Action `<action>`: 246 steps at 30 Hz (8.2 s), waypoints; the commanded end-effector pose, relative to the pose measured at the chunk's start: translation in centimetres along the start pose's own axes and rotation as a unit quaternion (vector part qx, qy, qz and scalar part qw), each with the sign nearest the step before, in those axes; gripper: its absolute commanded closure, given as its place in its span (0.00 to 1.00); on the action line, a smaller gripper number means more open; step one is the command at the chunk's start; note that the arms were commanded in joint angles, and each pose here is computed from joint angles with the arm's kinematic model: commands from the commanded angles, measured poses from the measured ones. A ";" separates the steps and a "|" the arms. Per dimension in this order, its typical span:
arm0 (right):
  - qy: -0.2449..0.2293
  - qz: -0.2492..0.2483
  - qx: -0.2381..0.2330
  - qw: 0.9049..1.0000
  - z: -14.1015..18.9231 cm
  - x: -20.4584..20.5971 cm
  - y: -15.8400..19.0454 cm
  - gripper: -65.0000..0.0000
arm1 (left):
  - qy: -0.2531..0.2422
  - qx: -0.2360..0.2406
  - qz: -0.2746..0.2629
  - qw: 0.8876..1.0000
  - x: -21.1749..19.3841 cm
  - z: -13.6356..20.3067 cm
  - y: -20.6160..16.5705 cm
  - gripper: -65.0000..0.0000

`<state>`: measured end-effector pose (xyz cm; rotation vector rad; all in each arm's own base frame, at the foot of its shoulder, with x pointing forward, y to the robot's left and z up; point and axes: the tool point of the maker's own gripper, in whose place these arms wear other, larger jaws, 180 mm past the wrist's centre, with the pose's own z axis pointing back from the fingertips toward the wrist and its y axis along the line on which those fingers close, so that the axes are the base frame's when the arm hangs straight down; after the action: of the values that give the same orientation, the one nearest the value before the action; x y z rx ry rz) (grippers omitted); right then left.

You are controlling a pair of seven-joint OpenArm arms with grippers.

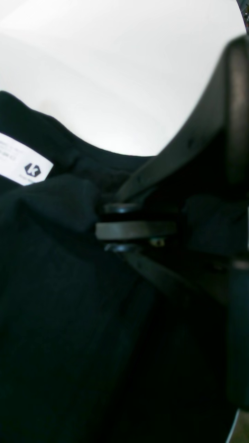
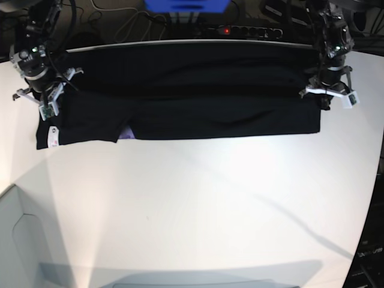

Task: Fold the T-shirt properly
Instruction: 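Drag the folded shirt back with both grippers, straightening the strip, then hold the strip ends with both grippers and adjust the left gripper's grip, then fold the strip end with the left gripper toward the right gripper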

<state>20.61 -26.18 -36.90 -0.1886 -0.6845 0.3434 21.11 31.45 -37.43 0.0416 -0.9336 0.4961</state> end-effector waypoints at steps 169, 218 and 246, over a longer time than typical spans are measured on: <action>-0.073 -0.145 0.020 0.987 -4.9 1.8 1.5 0.47 | -0.080 -0.076 0.008 0.994 6.0 2.5 -7.3 1.00; -0.075 -0.148 0.029 0.986 -5.0 2.1 2.3 0.47 | 0.059 0.025 0.053 0.997 -4.2 -0.7 1.1 0.77; -0.078 -0.148 0.027 0.985 -5.1 2.3 2.1 0.47 | 0.042 -0.231 0.009 0.972 -3.9 5.9 -19.6 1.00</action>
<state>24.19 -23.36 -41.21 0.0013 -0.7977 0.0844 22.30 10.99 -34.75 -0.3958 -0.8932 0.2846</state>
